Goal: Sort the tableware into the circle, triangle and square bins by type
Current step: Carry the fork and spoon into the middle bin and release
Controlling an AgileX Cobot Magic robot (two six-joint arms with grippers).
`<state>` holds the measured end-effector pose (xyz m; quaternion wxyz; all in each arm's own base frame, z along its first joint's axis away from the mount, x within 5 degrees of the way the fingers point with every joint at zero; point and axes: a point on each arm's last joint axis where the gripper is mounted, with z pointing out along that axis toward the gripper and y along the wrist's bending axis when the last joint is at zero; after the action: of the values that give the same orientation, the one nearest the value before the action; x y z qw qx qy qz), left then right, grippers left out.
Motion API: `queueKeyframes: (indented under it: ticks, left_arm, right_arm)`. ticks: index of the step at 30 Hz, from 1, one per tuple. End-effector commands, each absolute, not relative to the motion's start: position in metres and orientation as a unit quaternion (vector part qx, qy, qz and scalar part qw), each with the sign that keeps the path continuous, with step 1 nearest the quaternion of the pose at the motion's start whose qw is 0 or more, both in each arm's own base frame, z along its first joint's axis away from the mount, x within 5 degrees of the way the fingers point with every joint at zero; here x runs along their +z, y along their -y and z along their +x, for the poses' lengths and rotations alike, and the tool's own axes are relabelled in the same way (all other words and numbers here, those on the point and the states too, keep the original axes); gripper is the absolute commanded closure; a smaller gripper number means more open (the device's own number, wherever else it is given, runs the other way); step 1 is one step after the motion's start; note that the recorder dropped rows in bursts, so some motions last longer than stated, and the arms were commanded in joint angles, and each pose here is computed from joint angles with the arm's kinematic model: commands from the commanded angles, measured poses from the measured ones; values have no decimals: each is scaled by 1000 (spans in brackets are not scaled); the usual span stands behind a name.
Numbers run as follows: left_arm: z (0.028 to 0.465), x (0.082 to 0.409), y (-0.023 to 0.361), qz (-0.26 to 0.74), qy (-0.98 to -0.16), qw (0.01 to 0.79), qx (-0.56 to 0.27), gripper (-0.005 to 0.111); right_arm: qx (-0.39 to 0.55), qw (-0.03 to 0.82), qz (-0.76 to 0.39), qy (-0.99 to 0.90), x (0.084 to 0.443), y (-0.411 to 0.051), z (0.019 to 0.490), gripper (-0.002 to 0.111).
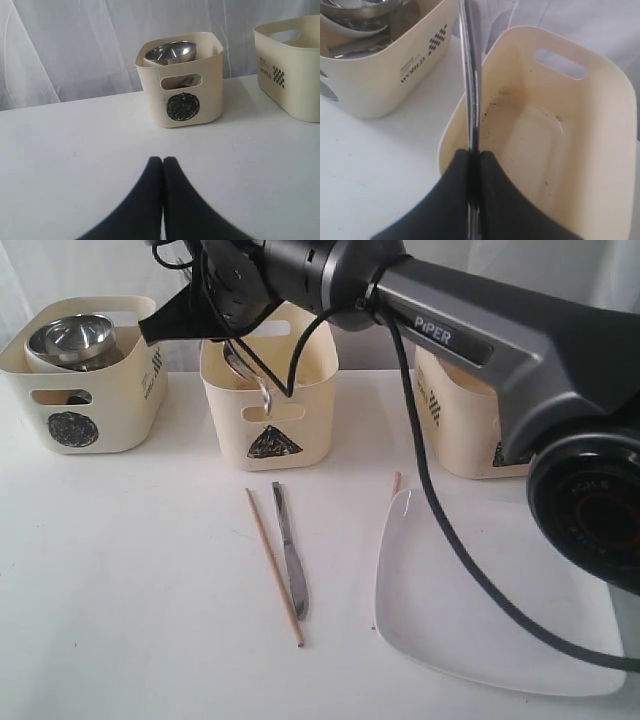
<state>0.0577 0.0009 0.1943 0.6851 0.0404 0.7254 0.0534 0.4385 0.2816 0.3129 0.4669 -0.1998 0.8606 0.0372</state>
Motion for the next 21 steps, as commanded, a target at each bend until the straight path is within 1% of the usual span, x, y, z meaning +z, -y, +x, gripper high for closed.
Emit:
queueKeyframes:
  ticks: [1, 11, 17, 21]
  left_arm:
    - [57, 194, -1, 41, -723, 687, 55, 107]
    - [57, 194, -1, 41, -723, 687, 55, 107]
    - [57, 194, -1, 41, -723, 687, 55, 107]
    - [57, 194, -1, 41, -723, 687, 55, 107]
  right_arm:
    - [83, 508, -202, -833, 325, -291, 439, 108]
    - [112, 559, -207, -795, 320, -308, 454, 108]
    - [100, 546, -199, -808, 320, -305, 454, 108]
    - [91, 536, -191, -818, 328, -301, 452, 108]
